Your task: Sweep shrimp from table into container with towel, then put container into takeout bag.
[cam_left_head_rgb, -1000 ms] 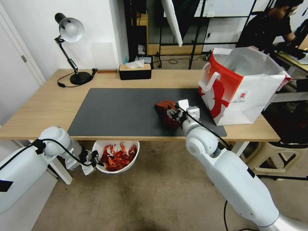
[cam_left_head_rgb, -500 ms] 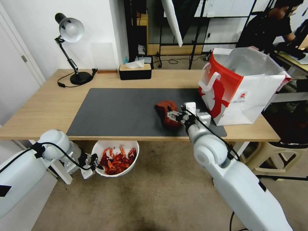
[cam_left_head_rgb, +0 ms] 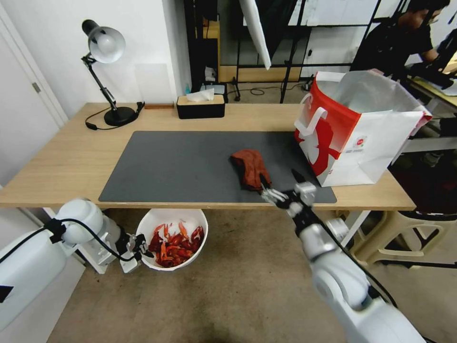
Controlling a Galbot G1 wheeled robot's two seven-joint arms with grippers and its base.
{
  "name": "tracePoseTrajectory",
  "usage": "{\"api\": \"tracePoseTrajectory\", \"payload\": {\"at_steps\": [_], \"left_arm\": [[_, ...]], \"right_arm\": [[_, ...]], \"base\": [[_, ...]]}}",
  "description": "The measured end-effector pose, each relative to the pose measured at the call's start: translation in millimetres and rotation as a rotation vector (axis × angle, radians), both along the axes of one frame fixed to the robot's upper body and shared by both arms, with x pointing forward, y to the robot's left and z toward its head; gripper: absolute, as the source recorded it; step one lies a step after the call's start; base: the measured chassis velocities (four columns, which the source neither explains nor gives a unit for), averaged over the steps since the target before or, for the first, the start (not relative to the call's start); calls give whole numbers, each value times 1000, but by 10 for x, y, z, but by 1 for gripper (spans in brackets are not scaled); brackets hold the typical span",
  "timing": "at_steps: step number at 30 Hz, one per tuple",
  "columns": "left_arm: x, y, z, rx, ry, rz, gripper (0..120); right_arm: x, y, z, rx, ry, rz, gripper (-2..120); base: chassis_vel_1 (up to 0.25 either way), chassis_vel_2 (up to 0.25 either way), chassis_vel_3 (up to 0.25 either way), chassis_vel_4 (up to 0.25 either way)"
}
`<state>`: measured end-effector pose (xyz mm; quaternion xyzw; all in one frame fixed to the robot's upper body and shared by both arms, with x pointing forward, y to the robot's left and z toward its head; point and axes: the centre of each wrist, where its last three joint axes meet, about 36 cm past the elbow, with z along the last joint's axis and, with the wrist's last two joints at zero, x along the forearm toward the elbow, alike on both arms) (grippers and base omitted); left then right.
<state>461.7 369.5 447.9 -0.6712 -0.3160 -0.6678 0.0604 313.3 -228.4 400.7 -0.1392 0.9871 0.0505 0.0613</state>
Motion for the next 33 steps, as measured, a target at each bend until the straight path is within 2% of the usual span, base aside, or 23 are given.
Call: {"api": "tracePoseTrajectory", "payload": {"at_steps": [6, 13, 17, 22, 23, 26, 27, 30, 31, 33], "left_arm": [[-144, -84, -74, -3, -7, -38, 0], [-354, -168, -148, 0, -2, -89, 0], [-488, -203, -103, -2, -7, -128, 0], [-694, -265, 83, 0, -28, -191, 0], [-694, -265, 83, 0, -28, -191, 0], [-770, -313, 274, -5, -54, -222, 0], [-770, -313, 274, -5, -54, -222, 0], [-780, -362, 565, -23, -99, -228, 0], [-780, -362, 565, -23, -99, -228, 0], [-768, -352, 758, -22, -123, -221, 0]], "right_arm": [[-297, -146, -252, -3, 21, -43, 100], [-378, -141, -325, -8, 28, -51, 100], [-399, -121, -362, -6, 34, -49, 100], [-427, -103, -430, -4, 44, -47, 100], [-427, -103, -430, -4, 44, -47, 100], [-457, -107, -472, -4, 51, -43, 100], [-457, -107, -472, -4, 51, -43, 100], [-522, -98, -525, 1, 59, -35, 100], [-522, -98, -525, 1, 59, -35, 100], [-571, -76, -556, 6, 59, -33, 100]], "base": [[0, 0, 0, 0], [0, 0, 0, 0], [0, 0, 0, 0], [0, 0, 0, 0], [0, 0, 0, 0], [0, 0, 0, 0], [0, 0, 0, 0], [0, 0, 0, 0], [0, 0, 0, 0], [0, 0, 0, 0]]}}
